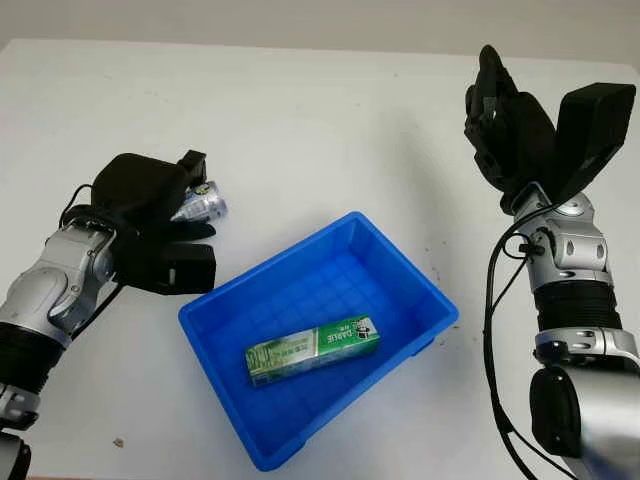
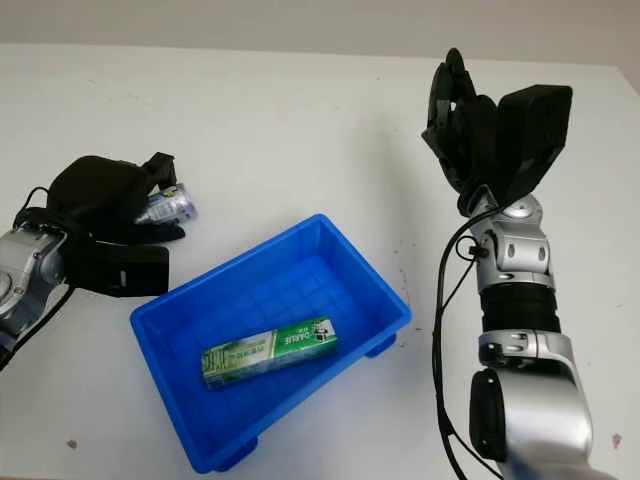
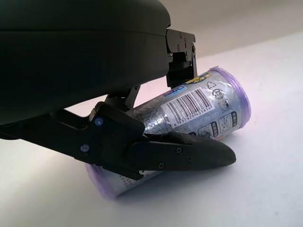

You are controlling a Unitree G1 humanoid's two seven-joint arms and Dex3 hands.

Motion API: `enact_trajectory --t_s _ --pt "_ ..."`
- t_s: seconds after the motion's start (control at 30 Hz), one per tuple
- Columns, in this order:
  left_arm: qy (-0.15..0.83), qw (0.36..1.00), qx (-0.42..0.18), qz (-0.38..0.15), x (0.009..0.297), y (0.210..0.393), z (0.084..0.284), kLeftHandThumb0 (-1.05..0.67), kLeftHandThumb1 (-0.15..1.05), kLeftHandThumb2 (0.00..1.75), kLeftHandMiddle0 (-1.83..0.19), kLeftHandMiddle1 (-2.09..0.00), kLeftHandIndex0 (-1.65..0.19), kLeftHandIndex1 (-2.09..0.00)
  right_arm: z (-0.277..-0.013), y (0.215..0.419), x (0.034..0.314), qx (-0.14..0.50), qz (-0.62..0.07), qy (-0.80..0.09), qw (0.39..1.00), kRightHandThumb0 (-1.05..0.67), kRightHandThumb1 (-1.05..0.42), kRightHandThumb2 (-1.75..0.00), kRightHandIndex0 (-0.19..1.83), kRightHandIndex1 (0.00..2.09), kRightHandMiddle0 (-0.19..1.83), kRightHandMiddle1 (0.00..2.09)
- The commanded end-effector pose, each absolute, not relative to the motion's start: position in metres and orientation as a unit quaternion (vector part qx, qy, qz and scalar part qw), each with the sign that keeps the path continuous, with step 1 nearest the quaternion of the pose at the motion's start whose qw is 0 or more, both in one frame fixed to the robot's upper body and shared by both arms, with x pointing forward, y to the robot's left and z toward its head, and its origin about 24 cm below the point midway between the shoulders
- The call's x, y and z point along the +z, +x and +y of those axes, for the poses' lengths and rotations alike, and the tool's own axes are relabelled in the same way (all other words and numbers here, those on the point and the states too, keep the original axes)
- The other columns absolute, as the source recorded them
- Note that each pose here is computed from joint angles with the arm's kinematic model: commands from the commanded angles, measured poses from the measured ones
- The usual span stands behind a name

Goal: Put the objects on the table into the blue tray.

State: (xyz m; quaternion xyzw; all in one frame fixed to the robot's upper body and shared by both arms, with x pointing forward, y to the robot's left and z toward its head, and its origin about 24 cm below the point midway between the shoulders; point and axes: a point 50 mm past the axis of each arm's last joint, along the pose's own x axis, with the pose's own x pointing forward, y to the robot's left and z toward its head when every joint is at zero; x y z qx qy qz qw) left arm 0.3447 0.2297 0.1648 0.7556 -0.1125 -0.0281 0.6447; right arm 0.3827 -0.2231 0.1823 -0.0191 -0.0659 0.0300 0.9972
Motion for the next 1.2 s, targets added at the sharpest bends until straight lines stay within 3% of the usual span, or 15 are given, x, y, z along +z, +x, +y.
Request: enact_trajectory --t_s 0.0,0.13,0.23,0.3,0.43,0.57,0.73,0.8,0.87,1.17 --pt "0.742 0.653 -0.001 -0.151 0.181 0.343 0.227 -0.45 1.05 0.54 -0.88 -2.09 -0.15 -2.09 -0.226 0.383 0.189 0.025 -0.074 -0.022 0.997 -0.75 -1.05 -0.79 -0.19 0.00 -0.19 0.00" --pt "0.694 0.690 0.034 -0.200 0.219 0.338 0.220 -0.45 1.05 0.49 -0.86 -2.09 -0.09 -2.09 -0.227 0.382 0.190 0.027 -0.072 -0.024 0.997 -0.75 -1.05 -0.78 -0.19 0.00 -0.19 0.00" --pt "0.653 0.717 0.050 -0.239 0.246 0.328 0.213 -0.47 1.05 0.49 -0.90 -2.09 -0.26 -2.09 -0.226 0.382 0.191 0.025 -0.072 -0.026 0.997 -0.74 -1.05 -0.78 -0.19 0.00 -0.19 0.00" --pt "0.630 0.731 0.042 -0.260 0.269 0.319 0.208 -0.47 1.05 0.49 -0.82 -2.09 -0.25 -2.09 -0.226 0.382 0.191 0.027 -0.071 -0.027 0.997 -0.74 -1.05 -0.78 -0.19 0.00 -0.19 0.00" --pt "0.576 0.769 -0.012 -0.275 0.301 0.303 0.197 -0.45 1.05 0.45 -0.69 -2.09 -0.20 -2.07 -0.225 0.383 0.192 0.029 -0.073 -0.029 0.997 -0.74 -1.05 -0.78 -0.19 0.00 -0.19 0.00" --pt "0.543 0.794 -0.103 -0.254 0.318 0.291 0.183 -0.41 1.05 0.42 -0.63 -2.09 -0.29 -2.09 -0.223 0.383 0.192 0.029 -0.073 -0.032 0.996 -0.74 -1.05 -0.77 -0.19 0.00 -0.19 0.00" --pt "0.484 0.820 -0.239 -0.191 0.311 0.285 0.162 -0.40 1.05 0.46 -0.65 -2.09 -0.35 -2.09 -0.222 0.382 0.192 0.032 -0.073 -0.026 0.996 -0.72 -1.05 -0.76 -0.19 0.00 -0.19 0.00" --pt "0.456 0.829 -0.282 -0.162 0.303 0.284 0.154 -0.42 1.05 0.48 -0.78 -2.09 -0.56 -2.09 -0.221 0.382 0.191 0.032 -0.074 -0.026 0.996 -0.72 -1.05 -0.76 -0.19 0.00 -0.19 0.00" --pt "0.436 0.833 -0.315 -0.130 0.297 0.283 0.146 -0.41 1.05 0.49 -0.85 -2.09 -0.63 -2.09 -0.220 0.382 0.191 0.031 -0.074 -0.026 0.996 -0.73 -1.05 -0.75 -0.19 0.00 -0.19 0.00" --pt "0.365 0.853 -0.371 -0.036 0.260 0.294 0.130 -0.39 1.05 0.54 -1.08 -2.09 -0.69 -2.09 -0.219 0.378 0.187 0.029 -0.074 -0.031 0.996 -0.74 -1.05 -0.75 -0.19 0.00 -0.19 0.00"
